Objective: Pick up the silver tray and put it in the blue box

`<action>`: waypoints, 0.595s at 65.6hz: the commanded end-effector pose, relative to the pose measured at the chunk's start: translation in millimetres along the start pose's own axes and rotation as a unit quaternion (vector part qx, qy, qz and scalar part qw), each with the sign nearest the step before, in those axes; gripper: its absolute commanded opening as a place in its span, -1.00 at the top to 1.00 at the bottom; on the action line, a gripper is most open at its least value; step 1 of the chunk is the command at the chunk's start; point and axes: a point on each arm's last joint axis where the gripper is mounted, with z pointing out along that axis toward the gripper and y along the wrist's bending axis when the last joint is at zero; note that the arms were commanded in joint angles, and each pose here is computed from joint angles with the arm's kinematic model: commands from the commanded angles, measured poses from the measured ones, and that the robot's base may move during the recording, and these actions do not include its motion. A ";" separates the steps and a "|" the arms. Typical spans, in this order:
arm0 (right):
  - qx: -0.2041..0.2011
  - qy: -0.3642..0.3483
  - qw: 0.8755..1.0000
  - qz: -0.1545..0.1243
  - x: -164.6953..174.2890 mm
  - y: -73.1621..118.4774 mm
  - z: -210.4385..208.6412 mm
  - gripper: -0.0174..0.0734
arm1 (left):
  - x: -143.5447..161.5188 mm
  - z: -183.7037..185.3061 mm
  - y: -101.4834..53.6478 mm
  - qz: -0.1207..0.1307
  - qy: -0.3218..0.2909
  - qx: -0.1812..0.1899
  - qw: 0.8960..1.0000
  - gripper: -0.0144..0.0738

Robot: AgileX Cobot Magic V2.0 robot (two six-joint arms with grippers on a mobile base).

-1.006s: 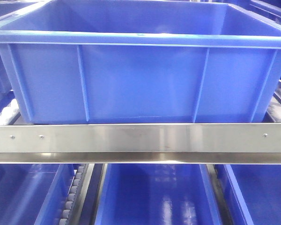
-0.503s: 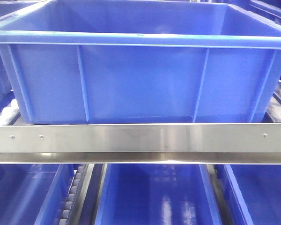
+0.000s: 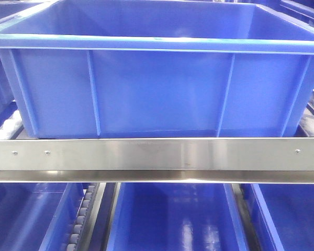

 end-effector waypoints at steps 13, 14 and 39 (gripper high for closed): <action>-0.016 -0.017 1.000 0.004 2.0 2.7 -0.8 0.51 | -16.3 -0.7 -4.0 0.000 -0.051 0.019 0.999 0.88; -0.009 -0.012 1.000 0.010 3.5 1.5 -1.4 0.51 | -16.3 -0.7 -4.0 0.000 -0.051 0.019 0.999 0.88; 0.211 -0.075 0.973 -0.056 48.3 -26.9 -42.8 0.51 | -16.3 -0.7 -4.0 0.000 -0.051 0.019 0.999 0.88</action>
